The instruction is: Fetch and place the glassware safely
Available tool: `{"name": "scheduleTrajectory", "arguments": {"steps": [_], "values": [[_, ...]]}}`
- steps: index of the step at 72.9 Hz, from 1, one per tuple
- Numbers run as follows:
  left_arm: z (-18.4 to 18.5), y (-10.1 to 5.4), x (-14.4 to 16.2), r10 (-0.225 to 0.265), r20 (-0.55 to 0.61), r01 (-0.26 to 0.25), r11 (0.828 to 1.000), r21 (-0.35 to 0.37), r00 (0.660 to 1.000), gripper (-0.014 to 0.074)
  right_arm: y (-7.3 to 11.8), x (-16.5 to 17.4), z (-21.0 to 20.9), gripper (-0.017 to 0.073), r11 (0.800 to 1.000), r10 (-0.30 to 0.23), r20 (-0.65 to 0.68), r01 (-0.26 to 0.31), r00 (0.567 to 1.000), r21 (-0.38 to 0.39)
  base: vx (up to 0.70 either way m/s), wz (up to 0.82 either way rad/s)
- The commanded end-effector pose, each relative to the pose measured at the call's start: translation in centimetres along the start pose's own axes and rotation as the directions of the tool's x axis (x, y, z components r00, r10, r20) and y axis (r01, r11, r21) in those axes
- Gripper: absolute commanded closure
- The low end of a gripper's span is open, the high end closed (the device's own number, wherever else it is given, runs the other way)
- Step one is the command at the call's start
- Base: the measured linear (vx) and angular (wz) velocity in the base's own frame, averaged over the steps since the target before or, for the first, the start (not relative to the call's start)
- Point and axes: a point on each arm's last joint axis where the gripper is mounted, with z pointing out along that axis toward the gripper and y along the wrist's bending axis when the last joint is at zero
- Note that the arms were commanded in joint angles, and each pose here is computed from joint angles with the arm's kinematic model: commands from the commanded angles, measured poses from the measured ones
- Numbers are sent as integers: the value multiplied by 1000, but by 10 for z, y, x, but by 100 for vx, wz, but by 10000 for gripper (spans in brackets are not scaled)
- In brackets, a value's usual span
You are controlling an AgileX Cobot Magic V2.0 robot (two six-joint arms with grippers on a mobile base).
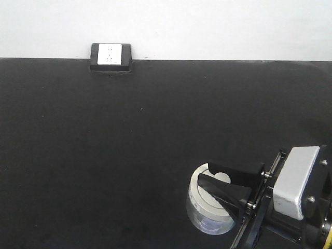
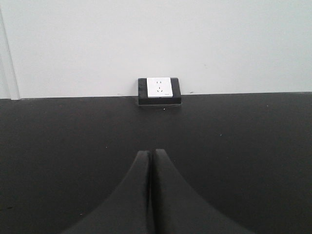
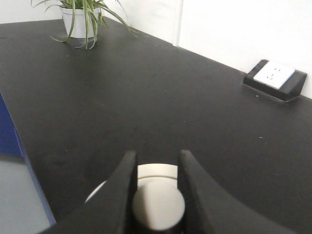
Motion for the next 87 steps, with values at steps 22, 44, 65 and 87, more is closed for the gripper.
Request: {"name": "scheduleTrajectory", "arguments": {"steps": [22, 44, 65, 87], "values": [[-1, -1, -14, -18, 80, 17, 1000, 16, 997, 601, 1, -31, -3, 560, 987, 158, 234, -149, 959, -56, 0, 0], [-1, -1, -14, -18, 80, 17, 1000, 16, 997, 601, -6, -33, -3, 556, 996, 72, 277, -85, 958, 34, 0, 0], [-1, -1, -14, -18, 80, 17, 1000, 16, 997, 601, -36, -23, 12, 551, 933, 163, 329, -253, 930, 254, 0, 0], [-1, -1, -14, -18, 80, 17, 1000, 16, 997, 601, -60, -8, 40, 550, 880, 142, 307, -262, 941, 397, 0, 0]]}}
